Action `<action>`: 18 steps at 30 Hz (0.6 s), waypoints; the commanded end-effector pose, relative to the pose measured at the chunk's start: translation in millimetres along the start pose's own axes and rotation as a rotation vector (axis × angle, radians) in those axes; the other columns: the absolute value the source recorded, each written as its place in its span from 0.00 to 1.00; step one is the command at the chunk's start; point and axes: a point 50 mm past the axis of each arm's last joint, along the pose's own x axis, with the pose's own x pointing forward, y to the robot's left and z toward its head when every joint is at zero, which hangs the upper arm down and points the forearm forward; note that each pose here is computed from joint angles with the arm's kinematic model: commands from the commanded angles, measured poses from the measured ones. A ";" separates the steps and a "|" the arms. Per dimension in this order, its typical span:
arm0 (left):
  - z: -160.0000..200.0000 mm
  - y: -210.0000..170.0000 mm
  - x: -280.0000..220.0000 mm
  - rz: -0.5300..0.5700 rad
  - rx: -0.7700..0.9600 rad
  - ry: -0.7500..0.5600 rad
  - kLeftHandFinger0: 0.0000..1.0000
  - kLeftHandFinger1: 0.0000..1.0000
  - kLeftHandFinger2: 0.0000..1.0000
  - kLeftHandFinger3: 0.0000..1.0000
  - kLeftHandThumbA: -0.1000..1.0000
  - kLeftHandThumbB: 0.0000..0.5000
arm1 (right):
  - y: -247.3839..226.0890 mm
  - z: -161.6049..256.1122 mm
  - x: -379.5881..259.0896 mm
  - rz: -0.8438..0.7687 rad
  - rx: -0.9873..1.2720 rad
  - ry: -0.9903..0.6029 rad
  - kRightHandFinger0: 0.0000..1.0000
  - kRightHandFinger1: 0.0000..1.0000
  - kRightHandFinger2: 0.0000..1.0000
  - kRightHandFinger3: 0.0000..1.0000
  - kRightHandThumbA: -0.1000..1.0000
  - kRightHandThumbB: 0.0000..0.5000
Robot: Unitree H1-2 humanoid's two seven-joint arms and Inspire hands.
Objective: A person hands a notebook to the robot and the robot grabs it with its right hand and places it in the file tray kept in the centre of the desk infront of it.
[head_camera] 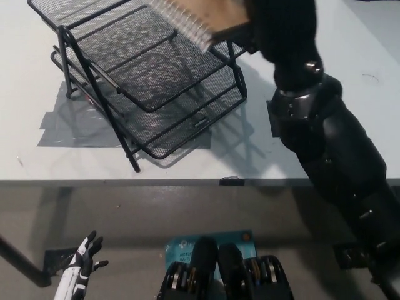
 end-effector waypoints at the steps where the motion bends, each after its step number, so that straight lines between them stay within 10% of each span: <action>1: 6.7 6.6 2.7 -0.022 0.016 -0.066 0.82 0.98 0.99 1.00 1.00 0.58 | -6.4 -1.7 28.5 -0.071 -0.059 -0.187 0.00 0.00 0.00 0.05 0.76 0.00; 2: 6.7 6.3 2.3 -0.025 0.015 -0.064 0.82 0.98 0.99 1.00 1.00 0.58 | -5.3 -2.7 24.3 -0.044 -0.079 -0.209 0.00 0.00 0.01 0.29 0.79 0.00; 4: 7.1 6.2 1.6 -0.027 0.013 -0.060 0.83 0.99 0.99 1.00 1.00 0.59 | -5.7 -3.3 20.6 -0.013 -0.096 -0.226 0.00 0.00 0.00 0.41 0.86 0.00; 6: 7.2 6.4 1.3 -0.029 0.012 -0.062 0.83 0.99 0.99 1.00 1.00 0.57 | -6.0 -4.0 17.5 0.016 -0.106 -0.240 0.00 0.00 0.00 0.39 0.88 0.00; 9: 7.7 6.0 2.5 -0.036 0.001 -0.063 0.84 0.98 0.97 1.00 1.00 0.57 | -4.9 -9.8 5.6 0.120 -0.106 -0.270 0.00 0.00 0.00 0.01 0.88 0.00; 18: 6.8 7.2 4.6 -0.040 0.014 -0.077 0.83 0.96 0.93 1.00 1.00 0.57 | -9.5 -26.3 -23.2 0.114 -0.148 -0.269 0.00 0.00 0.00 0.00 0.81 0.00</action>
